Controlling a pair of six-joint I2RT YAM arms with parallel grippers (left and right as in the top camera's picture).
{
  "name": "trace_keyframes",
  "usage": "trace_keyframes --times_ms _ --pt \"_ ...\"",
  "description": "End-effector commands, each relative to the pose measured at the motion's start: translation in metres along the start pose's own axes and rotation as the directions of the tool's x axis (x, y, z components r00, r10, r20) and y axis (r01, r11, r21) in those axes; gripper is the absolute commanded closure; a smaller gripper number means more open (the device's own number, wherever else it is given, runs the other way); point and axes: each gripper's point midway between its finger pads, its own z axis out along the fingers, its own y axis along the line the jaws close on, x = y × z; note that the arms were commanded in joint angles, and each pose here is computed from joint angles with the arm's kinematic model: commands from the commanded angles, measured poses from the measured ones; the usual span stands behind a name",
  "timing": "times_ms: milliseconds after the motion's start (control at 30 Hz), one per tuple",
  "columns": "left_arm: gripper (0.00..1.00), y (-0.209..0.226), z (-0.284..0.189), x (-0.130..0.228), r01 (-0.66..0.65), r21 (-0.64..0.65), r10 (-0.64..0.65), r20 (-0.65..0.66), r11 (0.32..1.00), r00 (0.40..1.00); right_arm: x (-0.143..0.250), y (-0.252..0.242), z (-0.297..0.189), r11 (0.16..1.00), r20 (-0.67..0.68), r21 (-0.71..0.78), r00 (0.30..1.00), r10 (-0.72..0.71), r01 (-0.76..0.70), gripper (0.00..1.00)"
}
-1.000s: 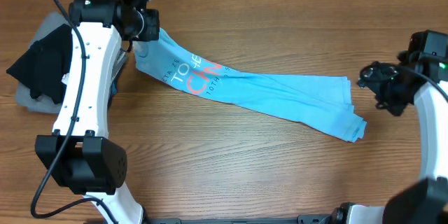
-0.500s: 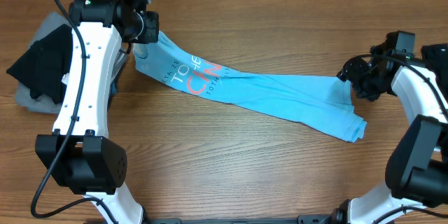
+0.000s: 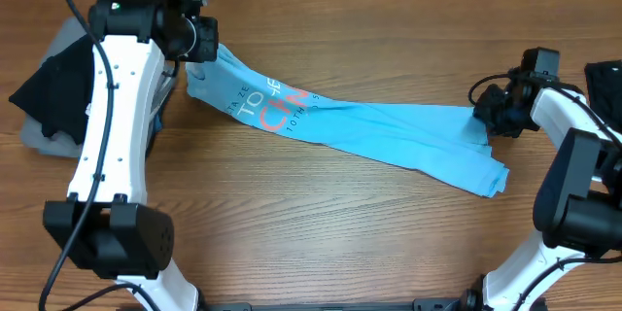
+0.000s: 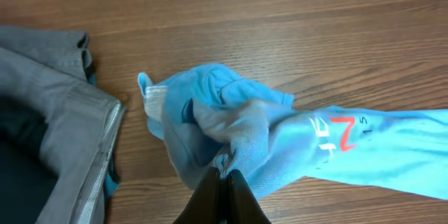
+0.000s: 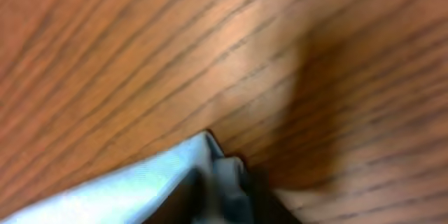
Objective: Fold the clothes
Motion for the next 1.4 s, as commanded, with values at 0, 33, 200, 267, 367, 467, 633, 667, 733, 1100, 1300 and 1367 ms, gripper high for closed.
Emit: trace_keyframes --times_ms 0,33,200,267,367,467,633,667,733,1100,1300,1367 --pt "0.96 0.000 -0.029 -0.005 -0.027 -0.015 0.028 0.061 1.000 0.998 -0.001 0.013 -0.005 0.999 -0.005 -0.047 1.000 -0.007 0.007 0.95" --pt "0.96 0.002 -0.032 -0.005 -0.026 -0.028 0.028 0.065 0.999 0.998 -0.007 0.016 -0.015 0.998 0.012 -0.061 1.000 -0.011 0.012 0.96" --pt "0.96 0.017 -0.055 -0.004 -0.014 -0.126 0.026 0.096 0.992 0.995 -0.033 0.030 -0.085 0.994 0.133 -0.099 0.991 -0.027 0.040 0.96" --pt "0.96 0.020 -0.068 -0.004 -0.009 -0.147 0.027 0.122 0.989 0.992 -0.040 0.031 -0.116 0.994 0.193 -0.104 0.981 -0.018 0.039 0.96" --pt "0.96 0.023 -0.088 -0.006 -0.001 -0.171 0.030 0.167 0.985 0.986 -0.047 0.023 -0.161 0.996 0.294 -0.091 0.955 0.028 -0.001 0.96" --pt "0.96 0.029 -0.107 -0.006 0.024 -0.211 0.021 0.208 0.977 0.978 -0.047 0.010 -0.192 0.996 0.354 -0.070 0.932 0.081 -0.060 0.96" --pt "0.96 0.041 -0.136 -0.005 0.083 -0.278 -0.004 0.273 0.957 0.962 -0.047 -0.001 -0.234 0.990 0.440 -0.092 0.888 0.133 -0.103 0.96" --pt "0.96 0.040 -0.140 -0.005 0.089 -0.273 -0.008 0.285 0.958 0.958 -0.047 -0.001 -0.240 0.990 0.455 -0.097 0.880 0.134 -0.100 0.96" --pt "0.96 0.038 -0.146 -0.004 0.090 -0.266 -0.007 0.298 0.960 0.954 -0.047 0.002 -0.244 0.990 0.462 -0.110 0.877 0.134 -0.094 0.96" --pt "0.96 0.034 -0.202 0.007 0.110 -0.259 0.006 0.409 0.959 0.913 -0.012 0.004 -0.238 0.987 0.341 -0.114 0.929 0.145 -0.113 0.96" --pt "0.96 0.033 -0.206 0.006 0.104 -0.255 0.015 0.426 0.961 0.905 -0.036 0.021 -0.216 0.969 0.346 -0.217 0.920 0.185 -0.113 0.96" --pt "0.96 0.032 -0.194 0.008 0.092 -0.250 0.012 0.388 0.964 0.922 -0.044 0.024 -0.196 0.967 0.328 -0.222 0.925 0.192 -0.122 0.96"
